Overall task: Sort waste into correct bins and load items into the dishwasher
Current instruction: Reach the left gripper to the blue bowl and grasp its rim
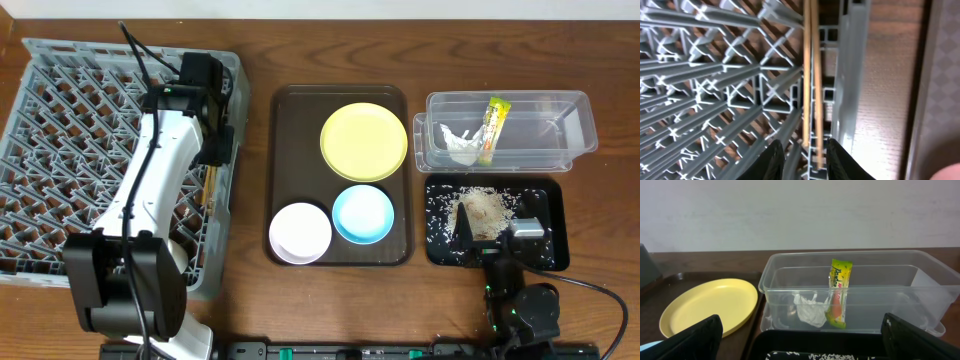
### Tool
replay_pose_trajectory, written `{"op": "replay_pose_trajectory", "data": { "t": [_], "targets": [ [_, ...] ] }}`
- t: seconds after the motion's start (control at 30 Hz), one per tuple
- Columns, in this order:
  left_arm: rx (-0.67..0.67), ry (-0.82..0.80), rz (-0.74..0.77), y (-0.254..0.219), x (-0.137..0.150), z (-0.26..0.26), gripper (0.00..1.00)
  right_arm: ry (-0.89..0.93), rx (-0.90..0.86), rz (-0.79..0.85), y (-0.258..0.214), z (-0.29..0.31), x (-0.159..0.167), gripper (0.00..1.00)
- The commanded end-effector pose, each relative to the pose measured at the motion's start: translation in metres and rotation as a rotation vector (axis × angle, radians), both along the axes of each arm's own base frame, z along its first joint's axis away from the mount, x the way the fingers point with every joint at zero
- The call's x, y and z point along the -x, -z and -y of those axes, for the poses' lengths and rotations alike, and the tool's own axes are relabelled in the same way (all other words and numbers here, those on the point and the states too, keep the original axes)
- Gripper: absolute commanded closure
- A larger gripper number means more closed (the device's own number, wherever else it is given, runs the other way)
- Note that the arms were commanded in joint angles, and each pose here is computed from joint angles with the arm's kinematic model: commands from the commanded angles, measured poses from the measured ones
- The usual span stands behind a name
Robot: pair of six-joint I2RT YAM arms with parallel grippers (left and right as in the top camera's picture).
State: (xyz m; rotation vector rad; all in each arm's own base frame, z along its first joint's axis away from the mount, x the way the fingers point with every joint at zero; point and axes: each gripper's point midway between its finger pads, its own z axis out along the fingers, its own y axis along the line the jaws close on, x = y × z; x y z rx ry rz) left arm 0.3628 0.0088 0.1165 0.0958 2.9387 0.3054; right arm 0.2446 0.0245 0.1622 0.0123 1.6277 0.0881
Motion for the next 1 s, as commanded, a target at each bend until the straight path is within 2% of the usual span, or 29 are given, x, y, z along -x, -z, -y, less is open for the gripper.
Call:
{"op": "replay_pose_trajectory", "data": {
  "t": [0.0, 0.3, 0.4, 0.53, 0.63, 0.8, 0.97],
  "targets": [
    [0.056, 0.020, 0.005, -0.014, 0.002, 0.013, 0.70, 0.016, 0.008, 0.002, 0.001, 0.004, 0.000, 0.01],
    [0.388, 0.216, 0.130, -0.082, 0.027, 0.115, 0.69, 0.016, 0.008, 0.002, 0.001, 0.004, 0.000, 0.01],
    [0.535, 0.362, 0.101, -0.091, 0.048, 0.173, 0.58, 0.016, 0.008, 0.002, 0.001, 0.004, 0.000, 0.01],
    [0.540, 0.416, 0.021, -0.074, 0.068, 0.201, 0.61, 0.016, 0.008, 0.002, 0.001, 0.004, 0.000, 0.01],
    [0.530, 0.323, -0.038, -0.055, 0.078, 0.211, 0.64, 0.016, 0.008, 0.002, 0.001, 0.004, 0.000, 0.01],
    [0.389, 0.067, -0.065, -0.017, 0.077, 0.189, 0.64, 0.016, 0.008, 0.002, 0.001, 0.004, 0.000, 0.01],
    [0.449, 0.070, -0.078, 0.007, 0.075, 0.204, 0.64, 0.016, 0.008, 0.002, 0.001, 0.004, 0.000, 0.01]
  ]
}}
